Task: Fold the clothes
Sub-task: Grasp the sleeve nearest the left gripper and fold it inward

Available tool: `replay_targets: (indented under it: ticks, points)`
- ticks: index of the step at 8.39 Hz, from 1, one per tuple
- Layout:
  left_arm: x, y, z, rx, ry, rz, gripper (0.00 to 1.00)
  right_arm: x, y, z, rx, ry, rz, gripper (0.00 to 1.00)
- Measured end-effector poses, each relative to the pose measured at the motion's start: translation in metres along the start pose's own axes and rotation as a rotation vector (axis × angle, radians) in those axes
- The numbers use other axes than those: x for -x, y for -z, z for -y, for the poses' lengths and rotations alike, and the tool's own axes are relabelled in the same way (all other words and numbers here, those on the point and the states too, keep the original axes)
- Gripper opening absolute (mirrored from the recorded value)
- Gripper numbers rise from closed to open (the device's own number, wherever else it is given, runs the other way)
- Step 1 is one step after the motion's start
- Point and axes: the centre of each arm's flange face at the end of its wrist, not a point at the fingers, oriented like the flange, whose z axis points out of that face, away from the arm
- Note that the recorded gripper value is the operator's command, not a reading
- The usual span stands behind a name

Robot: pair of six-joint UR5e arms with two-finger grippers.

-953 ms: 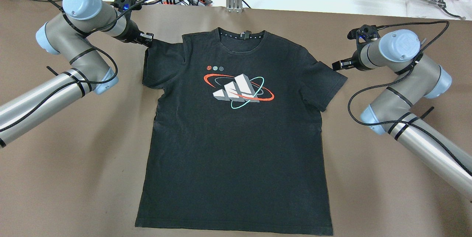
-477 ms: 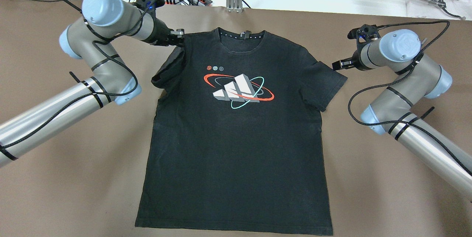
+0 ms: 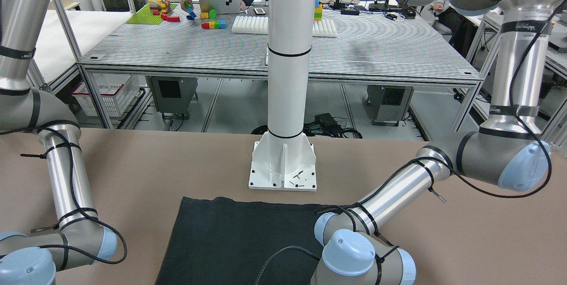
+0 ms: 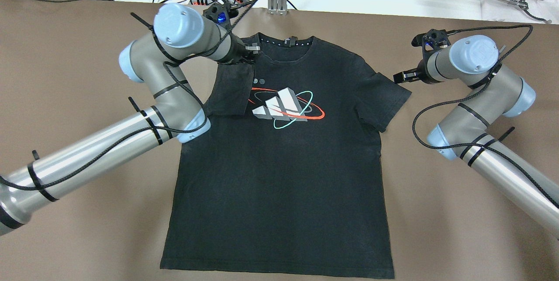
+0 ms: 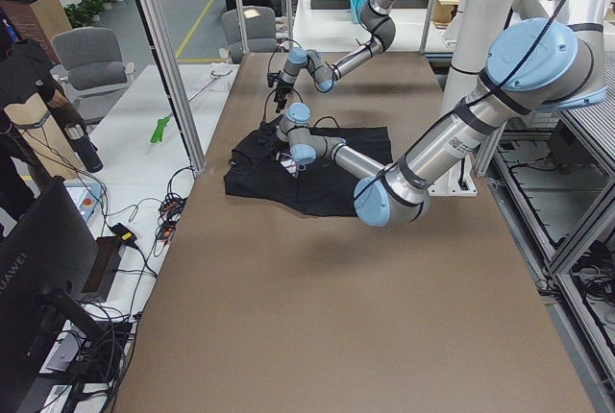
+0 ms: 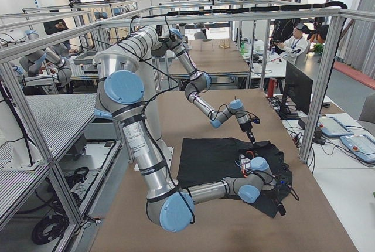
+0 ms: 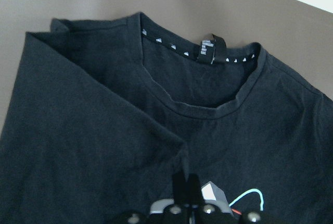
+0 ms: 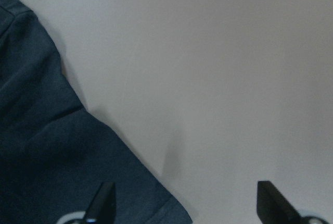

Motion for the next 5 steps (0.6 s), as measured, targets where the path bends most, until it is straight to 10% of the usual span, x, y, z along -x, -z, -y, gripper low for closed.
replay_targets:
  ticks: [5]
  points:
    - [-0.022,0.001,0.007,-0.026,-0.008,-0.003,0.94,0.005,-0.005,-0.003,0.008,-0.017,0.000,0.92]
